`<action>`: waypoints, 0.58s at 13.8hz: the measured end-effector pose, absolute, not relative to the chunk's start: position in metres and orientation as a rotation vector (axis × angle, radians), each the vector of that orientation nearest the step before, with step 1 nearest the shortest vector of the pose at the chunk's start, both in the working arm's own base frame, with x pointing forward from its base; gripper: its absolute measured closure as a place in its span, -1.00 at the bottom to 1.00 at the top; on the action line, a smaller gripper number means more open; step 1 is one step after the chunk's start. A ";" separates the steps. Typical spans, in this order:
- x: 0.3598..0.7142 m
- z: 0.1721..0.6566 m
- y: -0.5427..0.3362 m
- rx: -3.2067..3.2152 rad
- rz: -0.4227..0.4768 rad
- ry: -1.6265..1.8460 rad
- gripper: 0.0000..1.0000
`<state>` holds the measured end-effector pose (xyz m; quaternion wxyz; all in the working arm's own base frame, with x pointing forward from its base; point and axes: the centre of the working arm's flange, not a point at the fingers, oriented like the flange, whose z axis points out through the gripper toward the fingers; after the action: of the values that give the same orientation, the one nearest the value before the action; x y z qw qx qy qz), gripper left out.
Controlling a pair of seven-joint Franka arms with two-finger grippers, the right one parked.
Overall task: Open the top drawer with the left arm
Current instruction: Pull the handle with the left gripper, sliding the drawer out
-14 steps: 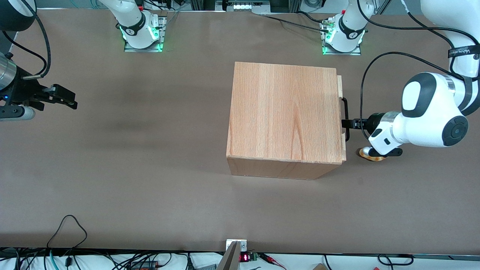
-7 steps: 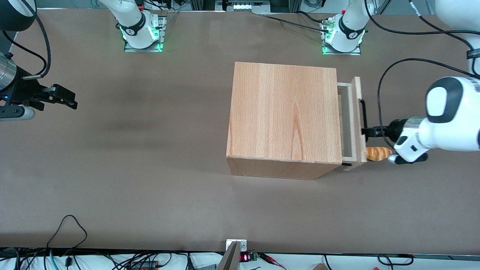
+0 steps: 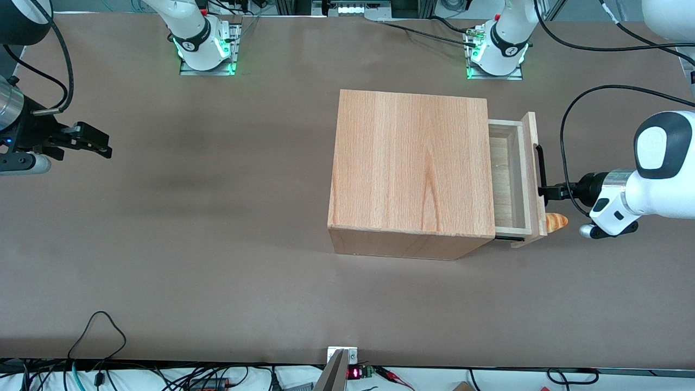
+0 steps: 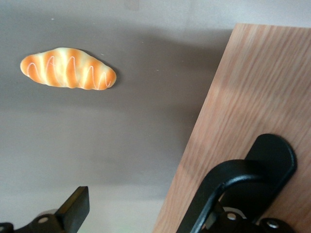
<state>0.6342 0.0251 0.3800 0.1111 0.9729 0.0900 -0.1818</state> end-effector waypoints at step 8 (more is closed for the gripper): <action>0.636 0.384 0.031 2.891 -0.533 0.259 -1.00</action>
<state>0.6358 0.0312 0.3840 0.0949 0.9752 0.0874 -0.1799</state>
